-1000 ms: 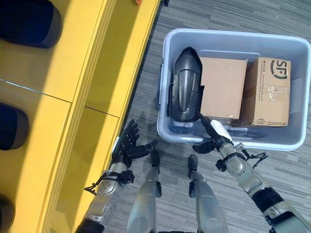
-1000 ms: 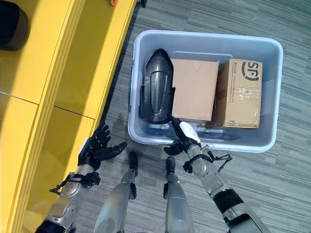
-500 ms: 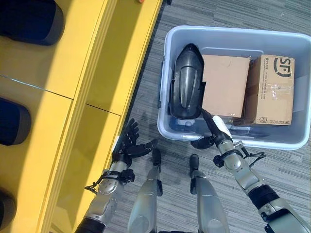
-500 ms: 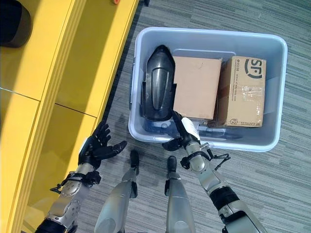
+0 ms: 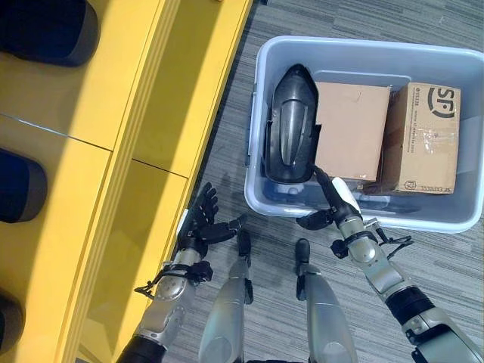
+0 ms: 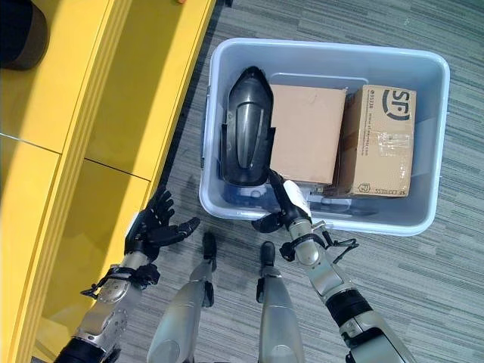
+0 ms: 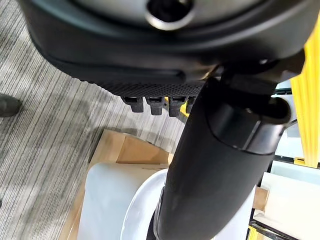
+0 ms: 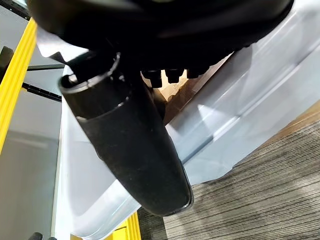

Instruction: Move parts from the plastic box to the shelf.

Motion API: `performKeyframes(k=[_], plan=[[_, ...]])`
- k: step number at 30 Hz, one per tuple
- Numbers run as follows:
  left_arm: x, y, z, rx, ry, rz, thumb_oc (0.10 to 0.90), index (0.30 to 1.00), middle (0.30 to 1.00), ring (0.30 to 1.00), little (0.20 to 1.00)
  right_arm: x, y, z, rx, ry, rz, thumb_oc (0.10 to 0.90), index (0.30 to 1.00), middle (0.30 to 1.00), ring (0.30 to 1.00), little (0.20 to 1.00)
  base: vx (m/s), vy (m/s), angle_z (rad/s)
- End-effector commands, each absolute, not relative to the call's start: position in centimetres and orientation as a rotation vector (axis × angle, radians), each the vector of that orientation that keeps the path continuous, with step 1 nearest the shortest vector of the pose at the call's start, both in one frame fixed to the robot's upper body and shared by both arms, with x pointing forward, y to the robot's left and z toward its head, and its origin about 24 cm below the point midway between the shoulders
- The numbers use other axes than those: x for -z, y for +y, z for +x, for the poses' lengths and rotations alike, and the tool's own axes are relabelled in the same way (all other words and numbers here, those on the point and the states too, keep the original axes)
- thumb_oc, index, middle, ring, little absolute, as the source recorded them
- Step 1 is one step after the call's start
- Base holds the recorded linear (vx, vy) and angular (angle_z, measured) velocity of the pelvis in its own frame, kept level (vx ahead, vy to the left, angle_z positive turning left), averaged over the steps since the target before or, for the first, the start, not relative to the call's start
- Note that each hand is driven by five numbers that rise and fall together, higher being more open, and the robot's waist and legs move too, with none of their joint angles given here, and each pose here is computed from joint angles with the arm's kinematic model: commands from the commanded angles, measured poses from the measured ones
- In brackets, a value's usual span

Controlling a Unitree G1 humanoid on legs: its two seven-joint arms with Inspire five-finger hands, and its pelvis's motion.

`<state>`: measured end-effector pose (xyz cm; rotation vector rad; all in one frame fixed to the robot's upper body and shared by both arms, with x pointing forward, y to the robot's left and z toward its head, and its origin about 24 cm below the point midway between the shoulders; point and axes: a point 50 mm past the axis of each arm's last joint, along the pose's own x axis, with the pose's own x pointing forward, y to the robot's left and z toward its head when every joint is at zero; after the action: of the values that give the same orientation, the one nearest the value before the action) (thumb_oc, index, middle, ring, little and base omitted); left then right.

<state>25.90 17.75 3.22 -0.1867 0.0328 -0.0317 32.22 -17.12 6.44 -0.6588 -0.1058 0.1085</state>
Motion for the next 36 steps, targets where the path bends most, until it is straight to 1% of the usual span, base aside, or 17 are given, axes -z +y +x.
performKeyframes(k=[1,5,6,9,10,12,20,23,31,34,36], plan=[[-5.7,17.6,25.9,0.047,-0.099,-0.216,0.900,1.000,1.000,1.000,1.000,-7.9,-13.3,32.3,-0.100,-0.194,-0.271,0.900,1.000,1.000,1.000,1.000,0.00,0.000,0.00],[-5.7,17.5,25.9,0.042,-0.098,-0.217,0.900,1.000,1.000,1.000,1.000,-7.9,-13.2,32.3,-0.081,-0.183,-0.201,0.900,1.000,1.000,1.000,1.000,0.00,0.000,0.00],[-5.7,17.5,26.0,0.040,-0.096,-0.217,0.900,1.000,1.000,1.000,1.000,-7.9,-13.0,32.3,-0.070,-0.178,-0.140,0.900,1.000,1.000,1.000,1.000,0.00,0.000,0.00],[-5.7,17.4,26.0,0.038,-0.096,-0.218,0.900,1.000,1.000,1.000,1.000,-7.8,-12.8,32.3,-0.065,-0.173,-0.107,0.900,1.000,1.000,1.000,1.000,0.00,0.012,0.04],[-5.7,17.4,26.0,0.034,-0.096,-0.221,0.900,1.000,1.000,1.000,1.000,-7.8,-12.4,32.3,-0.063,-0.165,-0.039,0.900,1.000,1.000,1.000,1.000,0.00,0.013,0.06],[-5.7,17.3,26.1,0.032,-0.093,-0.223,0.900,1.000,1.000,1.000,1.000,-7.9,-12.0,32.3,-0.064,-0.160,0.014,0.900,1.000,1.000,1.000,1.000,0.00,0.009,0.02],[-5.8,17.1,26.3,0.027,-0.095,-0.226,0.900,1.000,1.000,1.000,1.000,-8.4,-11.2,32.4,-0.072,-0.173,0.052,0.900,1.000,1.000,1.000,1.000,0.00,0.000,0.00],[-5.7,17.0,26.3,0.023,-0.092,-0.229,0.900,1.000,1.000,1.000,1.000,-8.6,-10.7,32.5,-0.077,-0.176,0.109,0.900,1.000,1.000,1.000,1.000,0.00,0.000,0.00],[-5.8,16.9,26.4,0.023,-0.094,-0.232,0.900,1.000,1.000,1.000,1.000,-8.8,-10.7,32.6,-0.079,-0.185,0.053,0.900,1.000,1.000,1.000,1.000,0.00,0.000,0.00],[-5.9,17.0,26.4,0.020,-0.098,-0.226,0.900,1.000,1.000,1.000,1.000,-9.0,-11.1,32.5,-0.077,-0.204,-0.003,0.900,1.000,1.000,1.000,1.000,0.00,0.000,0.00],[-5.9,17.1,26.3,0.025,-0.100,-0.219,0.900,1.000,1.000,1.000,1.000,-9.1,-11.8,32.2,-0.084,-0.230,-0.093,0.900,1.000,1.000,1.000,1.000,0.00,0.000,0.00]])
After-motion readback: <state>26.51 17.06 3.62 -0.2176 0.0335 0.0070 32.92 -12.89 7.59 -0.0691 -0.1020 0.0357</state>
